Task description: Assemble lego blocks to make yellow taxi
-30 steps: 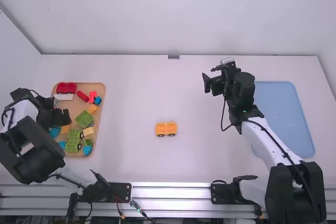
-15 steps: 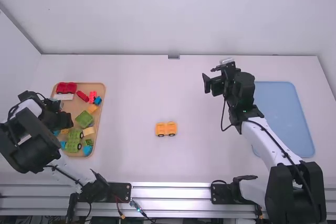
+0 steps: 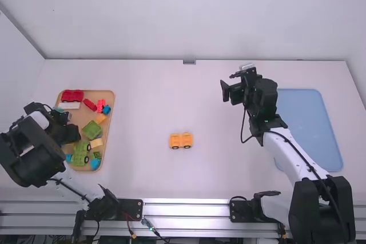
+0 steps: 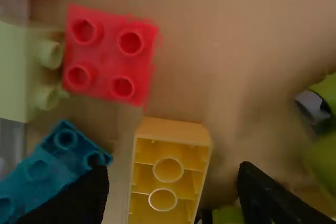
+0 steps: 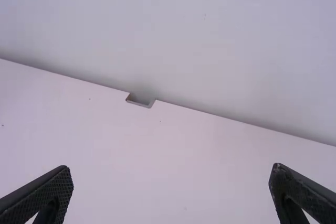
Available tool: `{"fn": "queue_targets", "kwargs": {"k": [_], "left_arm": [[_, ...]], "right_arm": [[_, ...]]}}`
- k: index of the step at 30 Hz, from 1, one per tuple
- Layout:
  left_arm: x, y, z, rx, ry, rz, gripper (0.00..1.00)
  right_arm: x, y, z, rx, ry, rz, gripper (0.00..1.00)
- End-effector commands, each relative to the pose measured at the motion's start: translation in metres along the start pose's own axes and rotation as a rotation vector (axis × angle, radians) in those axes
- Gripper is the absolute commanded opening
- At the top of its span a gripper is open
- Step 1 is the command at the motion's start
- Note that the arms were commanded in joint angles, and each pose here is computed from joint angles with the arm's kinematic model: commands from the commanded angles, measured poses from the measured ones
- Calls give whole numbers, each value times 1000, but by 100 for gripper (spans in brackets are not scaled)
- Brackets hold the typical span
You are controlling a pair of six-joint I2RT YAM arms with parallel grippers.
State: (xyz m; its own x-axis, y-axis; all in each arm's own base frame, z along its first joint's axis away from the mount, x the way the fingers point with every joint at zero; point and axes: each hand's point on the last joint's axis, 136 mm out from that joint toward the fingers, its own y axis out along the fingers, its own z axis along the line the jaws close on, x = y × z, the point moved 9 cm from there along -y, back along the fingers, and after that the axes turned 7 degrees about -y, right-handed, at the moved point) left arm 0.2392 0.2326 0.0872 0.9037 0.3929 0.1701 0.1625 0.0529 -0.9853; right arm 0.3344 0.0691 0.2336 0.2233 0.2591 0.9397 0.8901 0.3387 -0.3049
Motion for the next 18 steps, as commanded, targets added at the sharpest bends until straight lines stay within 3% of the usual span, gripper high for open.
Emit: {"fn": "queue_targets", "kwargs": {"k": [1,18], "left_arm": [[-1,4,-3,-14,8,6,64],[-5,14,-3,0,4,-25,57]], "right_arm": [[16,2,-3,-1,-4,-38,99],[16,2,-3,-1,22,-38,99]]}}
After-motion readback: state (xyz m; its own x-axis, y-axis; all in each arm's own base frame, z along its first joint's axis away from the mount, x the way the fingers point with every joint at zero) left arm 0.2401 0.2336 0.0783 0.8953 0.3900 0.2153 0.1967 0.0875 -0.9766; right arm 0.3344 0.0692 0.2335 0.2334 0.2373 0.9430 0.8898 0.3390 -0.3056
